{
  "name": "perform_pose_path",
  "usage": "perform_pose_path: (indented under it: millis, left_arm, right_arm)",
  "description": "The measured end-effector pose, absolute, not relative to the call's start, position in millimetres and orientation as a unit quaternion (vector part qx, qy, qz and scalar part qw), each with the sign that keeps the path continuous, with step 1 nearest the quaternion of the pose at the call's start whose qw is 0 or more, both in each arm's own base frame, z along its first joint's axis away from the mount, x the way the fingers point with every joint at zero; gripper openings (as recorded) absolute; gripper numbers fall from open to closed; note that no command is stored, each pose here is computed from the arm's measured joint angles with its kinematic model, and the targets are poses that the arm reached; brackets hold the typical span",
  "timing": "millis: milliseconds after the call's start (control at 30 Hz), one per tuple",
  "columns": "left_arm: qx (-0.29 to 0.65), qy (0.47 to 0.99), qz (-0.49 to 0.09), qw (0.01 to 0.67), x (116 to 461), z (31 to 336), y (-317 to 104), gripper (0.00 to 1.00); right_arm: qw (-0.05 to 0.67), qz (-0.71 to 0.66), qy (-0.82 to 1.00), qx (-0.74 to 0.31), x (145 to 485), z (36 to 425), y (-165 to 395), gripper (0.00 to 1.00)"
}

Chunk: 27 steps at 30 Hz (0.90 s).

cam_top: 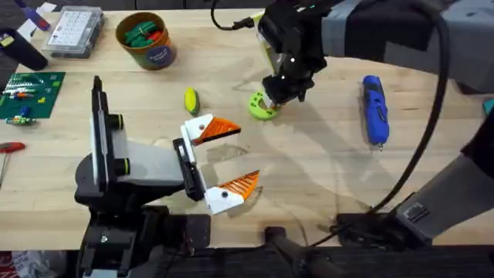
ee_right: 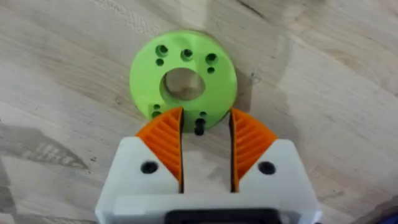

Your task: Pick up the gripper from the table and insert it into the empty holder that is missing its gripper. Then pick up a screw, insert it into the mounting hole, and use the screwdriver to tighten it. Finally, clean up the table by picking up the vegetable and placing it into the bucket.

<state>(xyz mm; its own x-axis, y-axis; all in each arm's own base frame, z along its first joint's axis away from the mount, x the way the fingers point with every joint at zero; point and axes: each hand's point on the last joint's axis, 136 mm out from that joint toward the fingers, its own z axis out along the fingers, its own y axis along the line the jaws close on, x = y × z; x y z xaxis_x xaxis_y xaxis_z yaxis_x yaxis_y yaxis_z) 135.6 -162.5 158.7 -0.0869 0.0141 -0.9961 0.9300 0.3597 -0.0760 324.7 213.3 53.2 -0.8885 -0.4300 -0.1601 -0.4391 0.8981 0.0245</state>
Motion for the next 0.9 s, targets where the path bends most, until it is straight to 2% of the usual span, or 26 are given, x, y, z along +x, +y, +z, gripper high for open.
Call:
perform_pose_path:
  millis: [900]
  left_arm:
    - [0.387,0.611,-0.413,0.554,135.6,158.7,-162.5,0.986]
  right_arm:
    - [0.09,0.032,0.968,-0.231,332.6,62.2,217.5,0.113]
